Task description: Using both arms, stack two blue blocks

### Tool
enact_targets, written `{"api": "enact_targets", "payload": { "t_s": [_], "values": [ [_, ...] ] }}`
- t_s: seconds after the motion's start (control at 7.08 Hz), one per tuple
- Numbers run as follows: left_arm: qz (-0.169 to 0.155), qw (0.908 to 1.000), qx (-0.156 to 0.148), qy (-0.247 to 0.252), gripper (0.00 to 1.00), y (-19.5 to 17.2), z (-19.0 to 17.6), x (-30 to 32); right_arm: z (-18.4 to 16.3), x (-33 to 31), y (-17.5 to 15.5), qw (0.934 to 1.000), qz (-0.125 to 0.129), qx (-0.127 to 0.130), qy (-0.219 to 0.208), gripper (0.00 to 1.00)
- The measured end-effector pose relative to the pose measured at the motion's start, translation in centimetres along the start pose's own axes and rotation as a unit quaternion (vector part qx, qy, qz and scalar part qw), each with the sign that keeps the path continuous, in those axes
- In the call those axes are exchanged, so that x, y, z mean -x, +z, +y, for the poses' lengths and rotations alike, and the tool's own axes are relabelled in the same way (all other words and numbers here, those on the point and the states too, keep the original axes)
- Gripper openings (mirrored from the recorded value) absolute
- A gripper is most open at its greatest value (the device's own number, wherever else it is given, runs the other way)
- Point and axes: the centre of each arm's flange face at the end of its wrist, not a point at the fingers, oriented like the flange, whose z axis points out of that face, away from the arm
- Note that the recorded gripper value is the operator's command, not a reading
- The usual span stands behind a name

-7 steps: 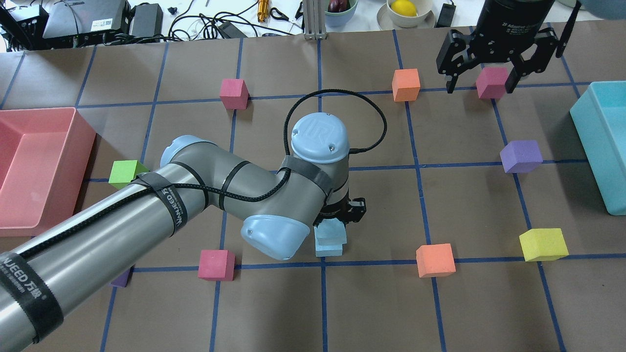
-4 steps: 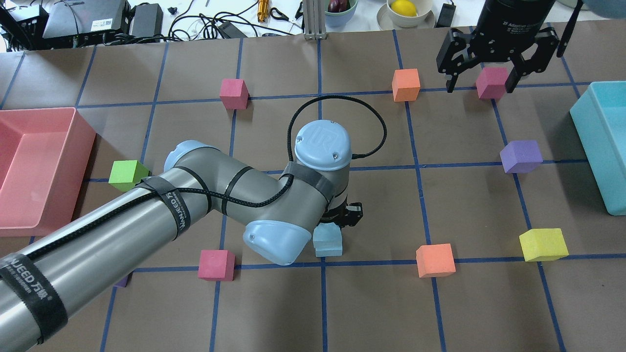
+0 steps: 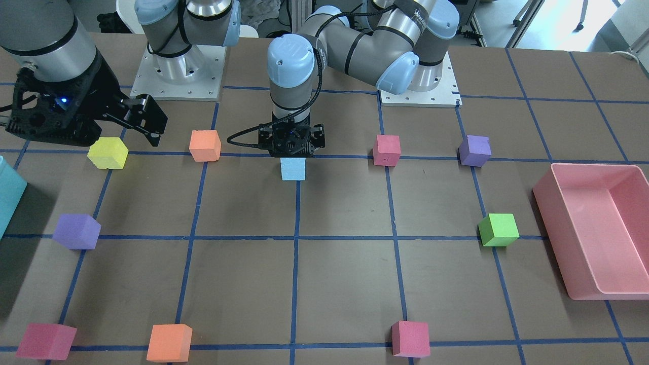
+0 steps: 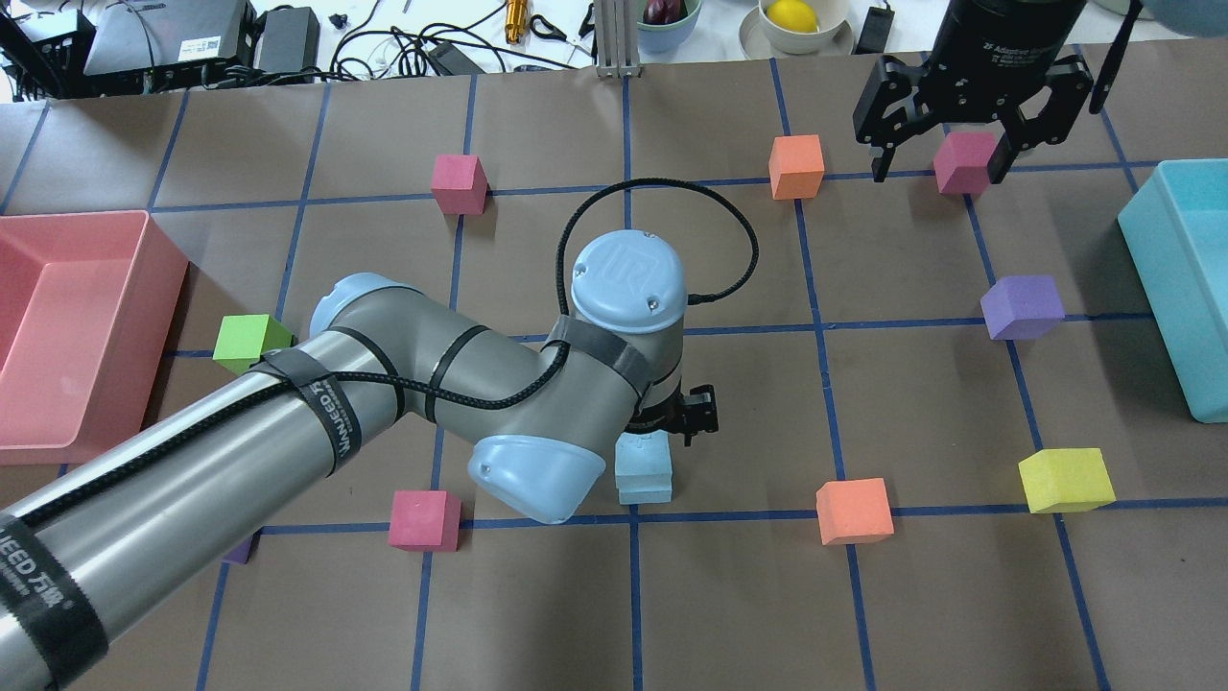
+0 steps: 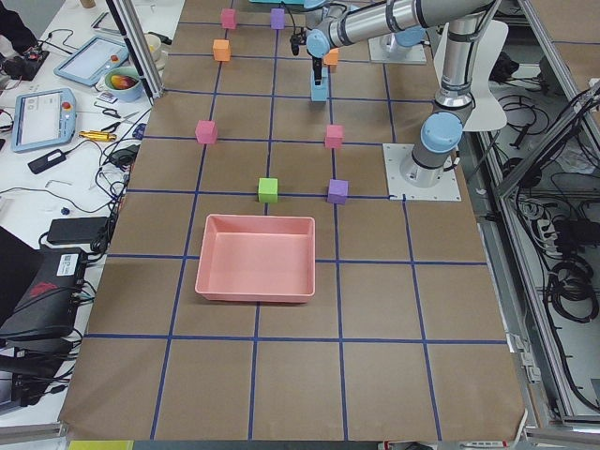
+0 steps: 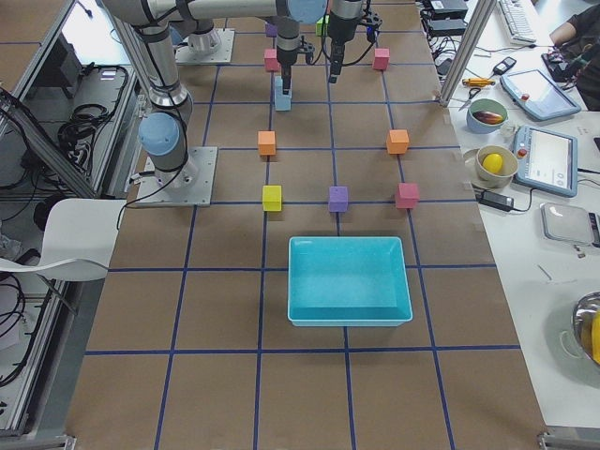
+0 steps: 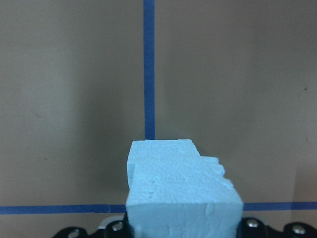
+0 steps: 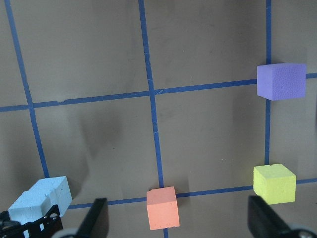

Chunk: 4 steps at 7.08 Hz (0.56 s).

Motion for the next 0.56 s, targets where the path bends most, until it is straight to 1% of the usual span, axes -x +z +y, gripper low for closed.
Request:
{"api": "enact_targets", "payload": {
  "t_s": [0.14,0.28,0.42,0.56],
  "values": [
    [0.009,0.9999,-0.012,-0.007,1.0,-2.5,-0.5,0.9,0.0,0.0,0.0,1.0,0.0,0.0,-0.001,1.0],
    [0.018,0.9994,-0.019,-0.023,1.0,-5.7,-1.2,2.5,0.0,0.0,-0.1,1.0,0.0,0.0,-0.002,1.0],
    [0.025,0.9987,-0.02,-0.041,1.0,-9.1,-2.1,5.0,0.1,0.0,-0.4,1.0,-0.001,-0.002,-0.003,1.0],
    [0.027,0.9983,-0.019,-0.047,1.0,-12.6,-3.4,8.1,0.3,0.2,-0.6,1.0,-0.001,-0.004,-0.006,1.0]
  ]
}}
